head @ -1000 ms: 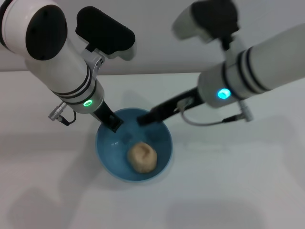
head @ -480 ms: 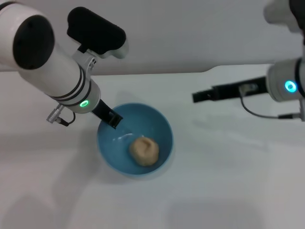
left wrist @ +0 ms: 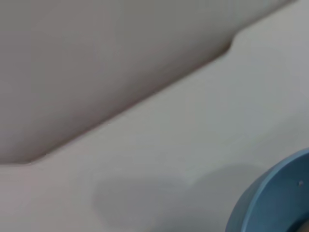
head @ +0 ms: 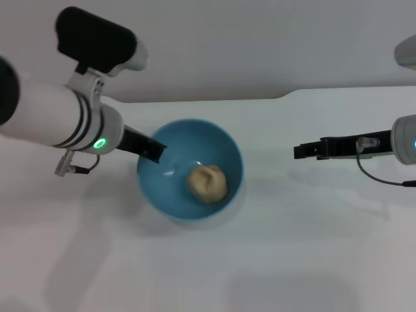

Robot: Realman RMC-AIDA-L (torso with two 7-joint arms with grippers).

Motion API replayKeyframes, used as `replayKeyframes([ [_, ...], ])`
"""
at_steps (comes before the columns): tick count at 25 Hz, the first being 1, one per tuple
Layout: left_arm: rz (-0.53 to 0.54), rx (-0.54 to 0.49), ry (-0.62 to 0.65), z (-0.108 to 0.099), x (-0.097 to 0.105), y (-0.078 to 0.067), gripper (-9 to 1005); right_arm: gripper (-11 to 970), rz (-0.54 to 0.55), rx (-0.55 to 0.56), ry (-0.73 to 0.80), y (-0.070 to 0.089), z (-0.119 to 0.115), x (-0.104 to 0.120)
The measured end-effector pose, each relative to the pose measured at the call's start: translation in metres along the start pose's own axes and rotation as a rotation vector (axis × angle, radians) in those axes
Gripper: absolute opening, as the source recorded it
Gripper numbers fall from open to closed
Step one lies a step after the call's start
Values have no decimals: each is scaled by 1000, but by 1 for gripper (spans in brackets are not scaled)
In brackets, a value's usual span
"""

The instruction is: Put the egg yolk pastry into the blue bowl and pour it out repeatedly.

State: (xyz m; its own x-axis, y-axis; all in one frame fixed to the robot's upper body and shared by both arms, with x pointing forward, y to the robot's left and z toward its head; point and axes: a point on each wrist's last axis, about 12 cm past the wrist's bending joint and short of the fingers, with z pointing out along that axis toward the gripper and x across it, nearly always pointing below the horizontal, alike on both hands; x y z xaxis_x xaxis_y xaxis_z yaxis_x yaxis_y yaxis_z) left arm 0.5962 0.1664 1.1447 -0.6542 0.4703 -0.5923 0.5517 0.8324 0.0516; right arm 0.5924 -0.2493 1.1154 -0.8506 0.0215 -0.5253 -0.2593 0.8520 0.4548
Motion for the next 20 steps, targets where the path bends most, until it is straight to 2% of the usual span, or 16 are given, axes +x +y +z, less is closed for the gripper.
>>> replayKeyframes([
  [4,-40,-37,-161,-3,17,7,-1,522,8,7,-8,-3,-1,0],
  [8,-44,-70,-333,-4,36,0,0,522,6,7,-14,-6,-2,-1],
  [16,-24,-103,-466,-8,62,-15,0,522,19,9,-20,-9,0,-3],
  [20,-4,-161,-581,-17,78,-21,0,522,47,21,-46,-18,-4,-3],
])
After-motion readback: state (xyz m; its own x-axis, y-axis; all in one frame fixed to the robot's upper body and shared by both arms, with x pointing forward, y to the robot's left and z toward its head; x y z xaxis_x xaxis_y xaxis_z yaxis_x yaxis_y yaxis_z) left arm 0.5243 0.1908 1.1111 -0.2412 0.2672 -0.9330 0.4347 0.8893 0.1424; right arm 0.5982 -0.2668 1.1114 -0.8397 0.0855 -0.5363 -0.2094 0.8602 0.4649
